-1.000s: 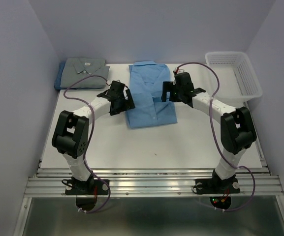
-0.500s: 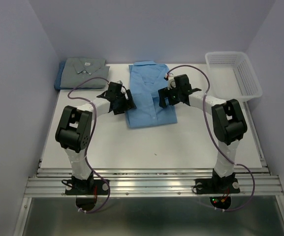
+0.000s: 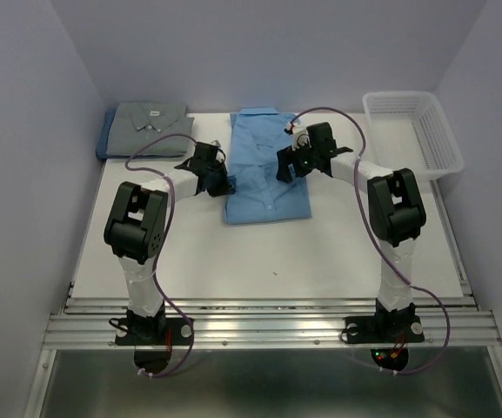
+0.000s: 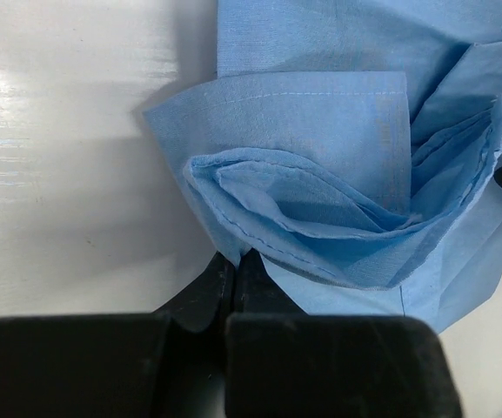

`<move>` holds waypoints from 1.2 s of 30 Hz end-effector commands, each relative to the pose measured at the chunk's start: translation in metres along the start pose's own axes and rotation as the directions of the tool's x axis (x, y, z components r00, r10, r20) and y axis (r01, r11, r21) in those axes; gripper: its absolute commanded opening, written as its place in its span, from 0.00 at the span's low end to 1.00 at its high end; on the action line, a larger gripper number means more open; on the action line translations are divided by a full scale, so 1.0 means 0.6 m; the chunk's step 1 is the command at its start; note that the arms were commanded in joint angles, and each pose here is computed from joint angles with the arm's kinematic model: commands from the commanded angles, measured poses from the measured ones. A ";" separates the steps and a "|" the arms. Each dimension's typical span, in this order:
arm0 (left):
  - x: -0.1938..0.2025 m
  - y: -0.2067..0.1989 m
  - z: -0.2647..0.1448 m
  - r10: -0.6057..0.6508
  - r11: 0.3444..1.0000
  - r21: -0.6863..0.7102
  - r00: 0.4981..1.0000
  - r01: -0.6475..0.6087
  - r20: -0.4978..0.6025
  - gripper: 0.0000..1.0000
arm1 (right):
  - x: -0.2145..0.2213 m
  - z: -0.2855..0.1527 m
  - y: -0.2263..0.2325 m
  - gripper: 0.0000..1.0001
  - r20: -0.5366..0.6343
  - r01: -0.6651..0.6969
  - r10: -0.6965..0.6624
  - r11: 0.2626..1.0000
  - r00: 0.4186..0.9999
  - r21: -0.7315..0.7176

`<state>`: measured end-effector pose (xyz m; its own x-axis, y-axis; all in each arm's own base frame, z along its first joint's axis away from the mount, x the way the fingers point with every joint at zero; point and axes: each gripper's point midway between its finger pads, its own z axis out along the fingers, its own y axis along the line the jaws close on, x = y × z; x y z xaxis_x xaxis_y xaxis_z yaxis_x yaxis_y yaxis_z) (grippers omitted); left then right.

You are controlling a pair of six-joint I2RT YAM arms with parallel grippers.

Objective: Fold and stack the long sleeve shirts
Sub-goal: Fold the shirt

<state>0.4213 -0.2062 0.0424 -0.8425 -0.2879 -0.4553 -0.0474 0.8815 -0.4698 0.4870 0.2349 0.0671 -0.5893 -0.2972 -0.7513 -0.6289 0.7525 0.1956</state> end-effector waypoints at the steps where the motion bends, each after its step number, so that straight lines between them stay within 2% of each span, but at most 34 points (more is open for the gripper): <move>1: -0.041 -0.041 -0.024 0.033 0.997 0.062 0.997 -0.038 0.068 0.00 | -0.024 0.018 -0.003 0.84 0.029 0.010 -0.009 1.000 1.000 -0.013; 3: -0.043 -0.045 -0.028 0.038 0.997 0.072 0.997 -0.043 0.069 0.00 | -0.024 0.022 -0.005 0.82 0.029 0.004 -0.003 1.000 1.000 -0.009; 5: -0.046 -0.048 -0.035 0.041 0.996 0.073 0.996 -0.047 0.081 0.00 | -0.022 0.025 -0.006 0.75 0.023 -0.014 0.014 1.000 1.000 -0.009; 8: -0.052 -0.052 -0.049 0.049 0.995 0.076 0.994 -0.057 0.102 0.00 | -0.028 0.023 -0.003 0.58 0.030 -0.019 0.019 1.000 0.999 -0.017; 9: -0.054 -0.054 -0.053 0.053 0.995 0.079 0.993 -0.062 0.107 0.00 | -0.031 0.020 -0.003 0.39 0.034 -0.023 0.023 1.000 0.999 -0.011; 12: -0.059 -0.063 -0.067 0.065 0.993 0.091 0.990 -0.077 0.124 0.00 | -0.049 -0.006 0.004 0.18 0.073 -0.022 0.022 1.000 0.997 0.005; 14: -0.059 -0.070 -0.074 0.077 0.991 0.099 0.988 -0.090 0.131 0.00 | -0.081 -0.042 0.010 0.14 0.138 -0.022 0.018 0.999 0.990 0.031; 16: -0.063 -0.079 -0.085 0.091 0.989 0.106 0.985 -0.107 0.147 0.00 | -0.075 -0.062 0.008 0.08 0.149 -0.052 0.041 0.996 0.988 0.071; 19: -0.066 -0.095 -0.097 0.130 0.983 0.109 0.976 -0.151 0.174 0.00 | -0.083 -0.098 0.010 0.06 0.180 -0.109 0.086 0.987 0.980 0.118; 23: -0.080 -0.111 -0.107 0.154 0.975 0.126 0.967 -0.182 0.204 0.00 | -0.046 -0.118 0.001 0.06 0.164 -0.195 0.164 0.963 0.973 0.189; 27: -0.080 -0.108 -0.087 0.180 0.972 0.117 0.966 -0.204 0.187 0.00 | -0.035 -0.129 -0.016 0.05 0.163 -0.234 0.196 0.937 0.967 0.261; 33: -0.081 -0.083 -0.049 0.193 0.980 0.034 0.973 -0.199 0.130 0.00 | -0.006 -0.095 -0.033 0.04 0.092 -0.262 0.246 0.919 0.965 0.293; 36: -0.083 -0.065 -0.028 0.215 0.977 -0.018 0.970 -0.214 0.112 0.07 | 0.003 -0.076 -0.051 0.04 0.072 -0.282 0.274 0.900 0.959 0.331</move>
<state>0.4432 -0.2282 0.0964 -0.7821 -0.1743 -0.5983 0.1223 0.8985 -0.4216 0.4695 0.1905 0.0986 -0.6798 -0.0615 -0.7308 -0.3035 0.9307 0.2040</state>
